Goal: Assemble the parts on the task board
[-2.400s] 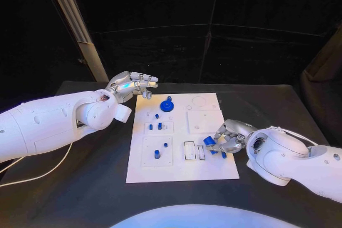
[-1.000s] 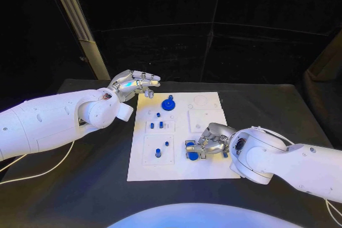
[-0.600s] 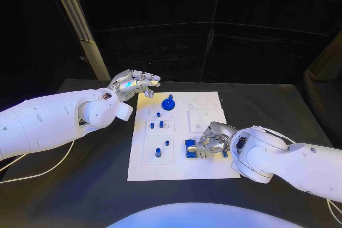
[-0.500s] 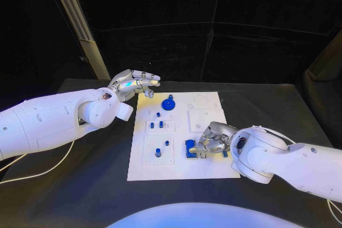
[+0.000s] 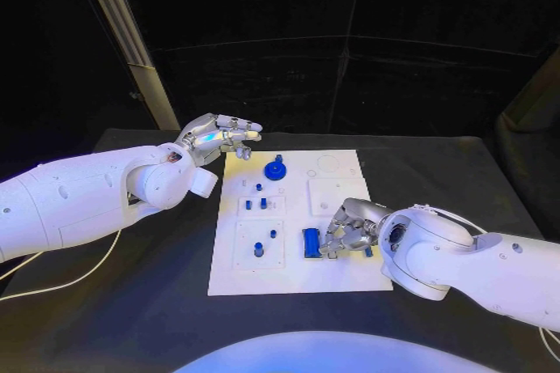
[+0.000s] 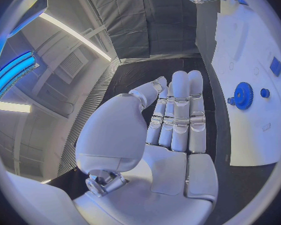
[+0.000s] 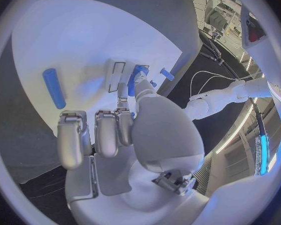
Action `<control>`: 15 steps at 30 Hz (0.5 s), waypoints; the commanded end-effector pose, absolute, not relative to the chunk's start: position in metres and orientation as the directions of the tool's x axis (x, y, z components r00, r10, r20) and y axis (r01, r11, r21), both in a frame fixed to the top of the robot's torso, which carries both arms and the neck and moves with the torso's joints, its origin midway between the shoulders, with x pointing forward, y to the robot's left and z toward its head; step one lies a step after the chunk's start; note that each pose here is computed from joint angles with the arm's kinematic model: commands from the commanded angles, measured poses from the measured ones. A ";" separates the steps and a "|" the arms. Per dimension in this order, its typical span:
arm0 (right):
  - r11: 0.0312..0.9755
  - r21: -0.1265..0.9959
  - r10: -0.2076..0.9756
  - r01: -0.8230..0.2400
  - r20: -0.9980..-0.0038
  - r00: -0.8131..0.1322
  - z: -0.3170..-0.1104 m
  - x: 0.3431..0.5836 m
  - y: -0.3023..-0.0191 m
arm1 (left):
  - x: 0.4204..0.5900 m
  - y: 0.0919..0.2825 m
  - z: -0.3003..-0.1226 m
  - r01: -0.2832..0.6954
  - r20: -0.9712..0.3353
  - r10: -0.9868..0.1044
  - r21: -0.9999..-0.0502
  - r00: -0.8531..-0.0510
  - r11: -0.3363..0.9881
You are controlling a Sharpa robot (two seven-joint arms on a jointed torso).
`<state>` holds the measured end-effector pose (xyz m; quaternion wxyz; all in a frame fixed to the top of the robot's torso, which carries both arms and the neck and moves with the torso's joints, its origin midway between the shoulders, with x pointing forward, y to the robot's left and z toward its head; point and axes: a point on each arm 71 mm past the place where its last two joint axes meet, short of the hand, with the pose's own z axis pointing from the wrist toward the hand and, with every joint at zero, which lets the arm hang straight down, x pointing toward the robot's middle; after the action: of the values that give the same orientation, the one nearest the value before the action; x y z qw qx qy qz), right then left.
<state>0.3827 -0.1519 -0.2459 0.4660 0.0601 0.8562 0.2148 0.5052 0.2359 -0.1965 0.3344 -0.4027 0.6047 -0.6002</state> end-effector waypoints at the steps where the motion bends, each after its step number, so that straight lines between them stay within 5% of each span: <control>1: 0.900 0.417 0.294 -0.124 -0.793 -0.534 -0.243 0.383 -0.152 | 0.505 0.235 -0.195 -0.085 0.087 -0.884 -0.995 -0.460 -0.053; 15: 0.860 0.504 0.398 -0.076 -0.756 -0.520 -0.237 0.378 -0.188 | 0.505 0.234 -0.196 -0.086 0.087 -0.883 -0.995 -0.461 -0.053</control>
<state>0.3786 -0.1879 -0.2407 0.4792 0.0816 0.8477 0.2123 0.5054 0.2355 -0.1968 0.3337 -0.4026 0.6053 -0.6002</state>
